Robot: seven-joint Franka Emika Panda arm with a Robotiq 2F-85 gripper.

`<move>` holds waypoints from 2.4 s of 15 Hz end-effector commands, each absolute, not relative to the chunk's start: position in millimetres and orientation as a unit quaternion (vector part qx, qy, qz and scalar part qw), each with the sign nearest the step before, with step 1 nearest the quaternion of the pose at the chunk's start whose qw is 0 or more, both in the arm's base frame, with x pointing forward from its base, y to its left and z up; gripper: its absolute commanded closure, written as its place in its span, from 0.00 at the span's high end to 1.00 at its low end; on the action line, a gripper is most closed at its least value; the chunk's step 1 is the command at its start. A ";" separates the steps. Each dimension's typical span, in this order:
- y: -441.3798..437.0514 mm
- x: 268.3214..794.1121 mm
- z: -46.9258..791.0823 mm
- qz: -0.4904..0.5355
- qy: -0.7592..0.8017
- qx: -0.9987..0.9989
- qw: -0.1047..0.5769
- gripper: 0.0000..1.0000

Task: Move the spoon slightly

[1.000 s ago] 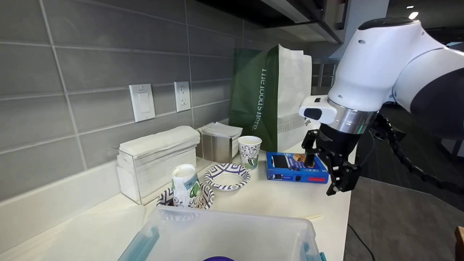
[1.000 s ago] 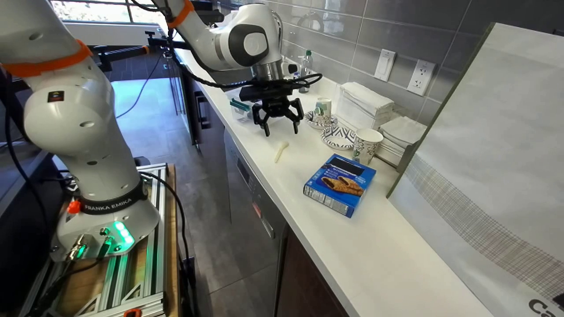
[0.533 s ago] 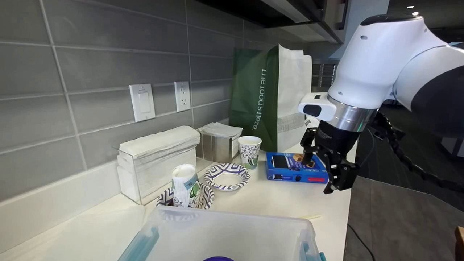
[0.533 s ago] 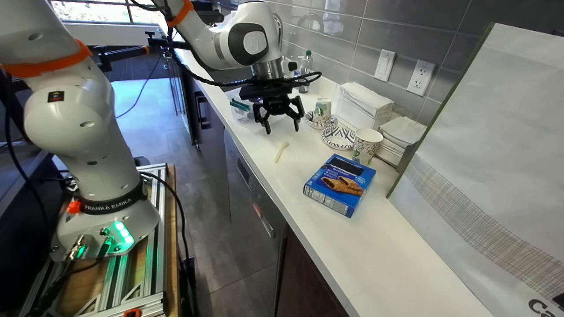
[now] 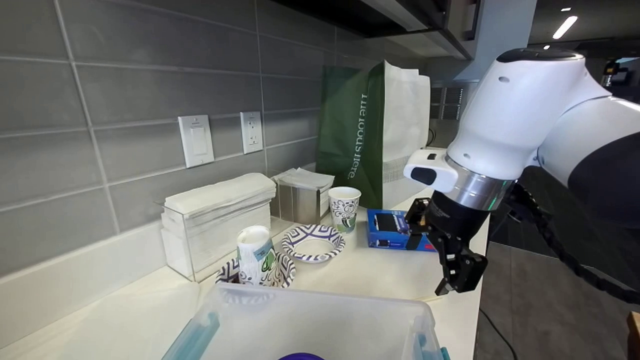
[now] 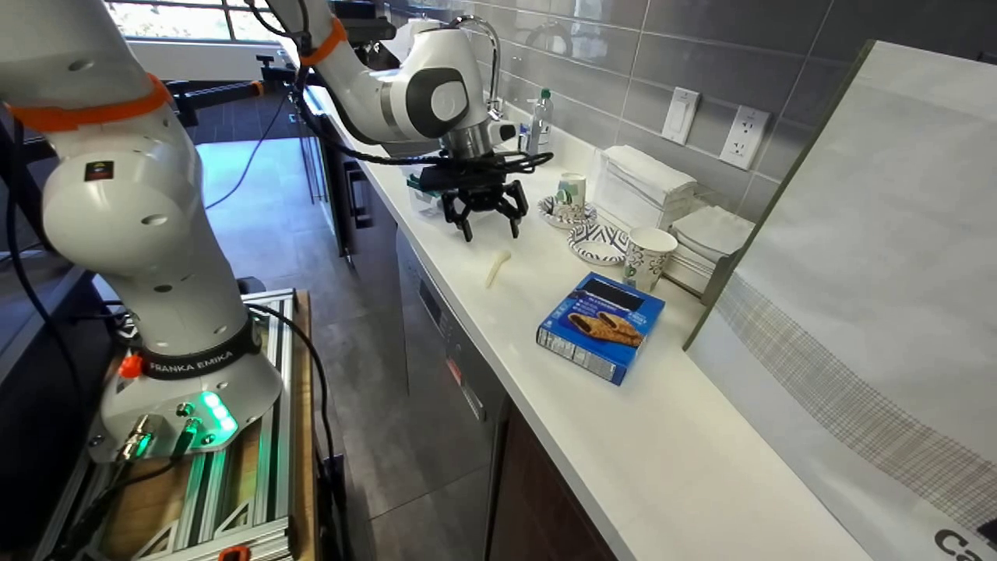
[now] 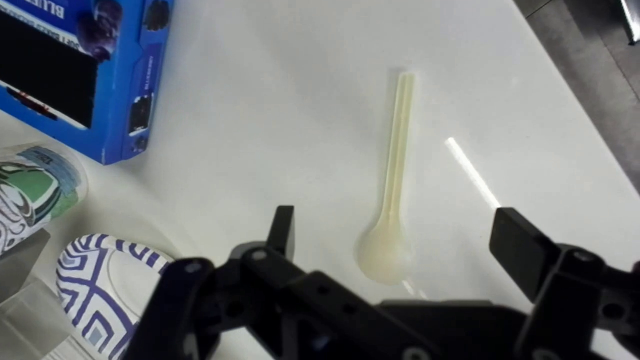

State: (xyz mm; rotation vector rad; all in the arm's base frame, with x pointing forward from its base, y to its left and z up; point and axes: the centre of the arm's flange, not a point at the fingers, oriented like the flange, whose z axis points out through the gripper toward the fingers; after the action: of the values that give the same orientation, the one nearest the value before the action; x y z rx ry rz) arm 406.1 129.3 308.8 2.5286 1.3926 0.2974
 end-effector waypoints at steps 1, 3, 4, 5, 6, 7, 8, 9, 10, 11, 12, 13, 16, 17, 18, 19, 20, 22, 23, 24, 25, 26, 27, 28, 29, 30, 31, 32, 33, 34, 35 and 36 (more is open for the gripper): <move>128.6 408.8 277.5 0.103 0.476 0.865 0.121 1.00; 126.6 409.5 267.3 0.102 0.480 0.862 0.131 1.00; 125.0 410.1 262.5 0.104 0.483 0.859 0.136 1.00; 123.0 410.5 258.8 0.105 0.487 0.855 0.145 1.00; 121.4 410.2 255.6 0.101 0.487 0.855 0.145 1.00; 119.5 410.0 252.4 0.099 0.488 0.855 0.149 1.00; 118.2 409.8 248.5 0.096 0.488 0.854 0.153 1.00; 117.7 409.5 245.2 0.094 0.488 0.854 0.153 1.00; 117.2 409.6 241.8 0.094 0.487 0.854 0.157 1.00; 117.1 409.4 239.2 0.093 0.486 0.854 0.159 1.00; 116.5 409.7 235.9 0.093 0.485 0.854 0.161 1.00; 116.5 410.0 233.7 0.093 0.484 0.855 0.163 1.00; 116.2 411.7 225.8 0.096 0.479 0.857 0.164 0.74; 116.8 412.7 224.2 0.098 0.478 0.858 0.164 0.68; 118.0 413.9 223.2 0.100 0.477 0.858 0.165 0.58; 119.2 414.7 222.3 0.102 0.477 0.857 0.165 0.55; 121.1 416.1 220.9 0.103 0.477 0.858 0.164 0.50; 124.5 418.1 218.6 0.105 0.477 0.858 0.163 0.43; 126.0 418.8 217.8 0.105 0.478 0.857 0.162 0.32; 127.5 419.9 217.0 0.105 0.479 0.857 0.162 0.30; 128.4 420.8 216.2 0.105 0.480 0.856 0.162 0.24; 129.3 422.4 217.7 0.107 0.479 0.856 0.163 0.19; 129.7 423.7 219.5 0.109 0.480 0.855 0.163 0.15; 130.1 424.9 220.0 0.110 0.480 0.855 0.164 0.12; 130.8 424.7 220.0 0.110 0.481 0.854 0.163 0.11; 131.0 426.1 220.7 0.112 0.481 0.854 0.163 0.05; 131.9 426.4 220.3 0.111 0.482 0.854 0.162 0.09; 131.8 426.8 221.1 0.111 0.482 0.854 0.162 0.08; 132.1 426.5 221.3 0.110 0.483 0.854 0.161 0.07; 132.2 426.8 222.0 0.110 0.482 0.854 0.159 0.06; 132.1 427.6 223.5 0.109 0.483 0.855 0.157 0.03; 132.0 428.3 224.7 0.109 0.483 0.855 0.156 0.00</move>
State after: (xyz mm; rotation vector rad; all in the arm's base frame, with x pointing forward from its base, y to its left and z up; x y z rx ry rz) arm 427.0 127.8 240.0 2.4190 1.3605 0.3102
